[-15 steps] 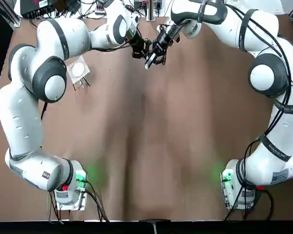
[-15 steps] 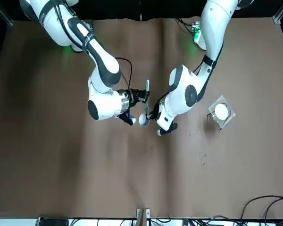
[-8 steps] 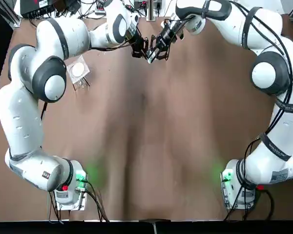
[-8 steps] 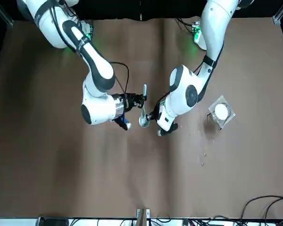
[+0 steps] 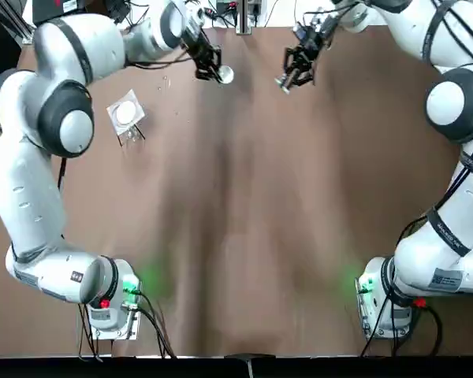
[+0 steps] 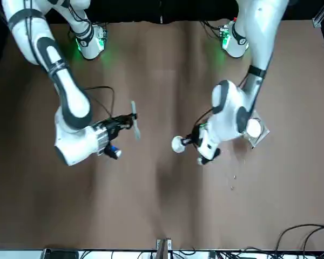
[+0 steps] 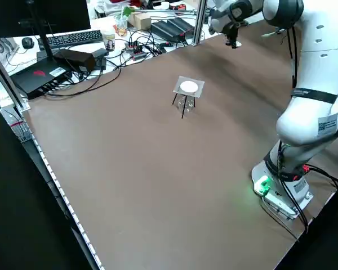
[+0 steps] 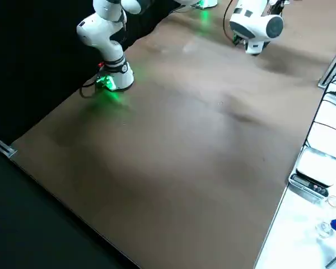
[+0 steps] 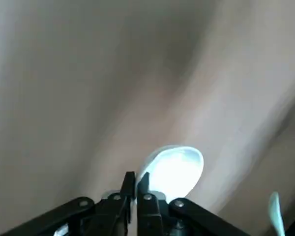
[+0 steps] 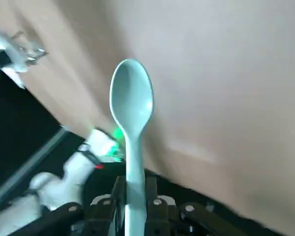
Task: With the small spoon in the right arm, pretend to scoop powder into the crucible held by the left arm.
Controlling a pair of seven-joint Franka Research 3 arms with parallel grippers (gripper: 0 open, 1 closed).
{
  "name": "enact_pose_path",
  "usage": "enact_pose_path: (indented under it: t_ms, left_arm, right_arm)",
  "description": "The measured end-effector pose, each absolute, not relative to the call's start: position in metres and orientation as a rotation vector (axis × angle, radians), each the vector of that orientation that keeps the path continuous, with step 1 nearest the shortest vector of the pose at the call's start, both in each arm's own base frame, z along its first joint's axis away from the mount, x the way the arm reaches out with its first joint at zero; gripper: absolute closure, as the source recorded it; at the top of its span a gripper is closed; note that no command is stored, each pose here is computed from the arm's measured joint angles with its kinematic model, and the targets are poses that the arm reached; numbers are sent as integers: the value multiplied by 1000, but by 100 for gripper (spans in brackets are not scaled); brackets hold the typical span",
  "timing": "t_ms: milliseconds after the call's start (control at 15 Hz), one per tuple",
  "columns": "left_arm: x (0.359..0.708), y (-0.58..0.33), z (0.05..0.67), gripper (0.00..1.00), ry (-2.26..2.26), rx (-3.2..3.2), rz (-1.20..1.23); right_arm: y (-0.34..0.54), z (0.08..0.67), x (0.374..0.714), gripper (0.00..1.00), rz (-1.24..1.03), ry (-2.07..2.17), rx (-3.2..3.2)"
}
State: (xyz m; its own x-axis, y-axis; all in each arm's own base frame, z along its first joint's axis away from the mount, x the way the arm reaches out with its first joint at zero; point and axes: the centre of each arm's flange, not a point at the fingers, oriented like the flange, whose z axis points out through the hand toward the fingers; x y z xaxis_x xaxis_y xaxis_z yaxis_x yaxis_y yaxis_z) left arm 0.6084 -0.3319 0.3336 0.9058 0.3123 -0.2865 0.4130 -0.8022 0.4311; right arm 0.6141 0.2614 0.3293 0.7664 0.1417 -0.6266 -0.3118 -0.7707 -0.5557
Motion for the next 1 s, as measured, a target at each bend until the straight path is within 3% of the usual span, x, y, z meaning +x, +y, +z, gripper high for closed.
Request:
enact_pose_path:
  t_ms: [200, 467, 1000]
  left_arm:
    - [624, -243, 362, 94, 494, 2588, -247]
    - [610, -128, 369, 94, 423, 2607, -286]
    - [583, 0, 329, 94, 226, 2589, -274]
  right_arm:
    - [178, 308, 627, 80, 771, -187, -2453]
    - [124, 279, 629, 80, 716, -584, -2555]
    - [17, 230, 639, 80, 768, -1375, -2482]
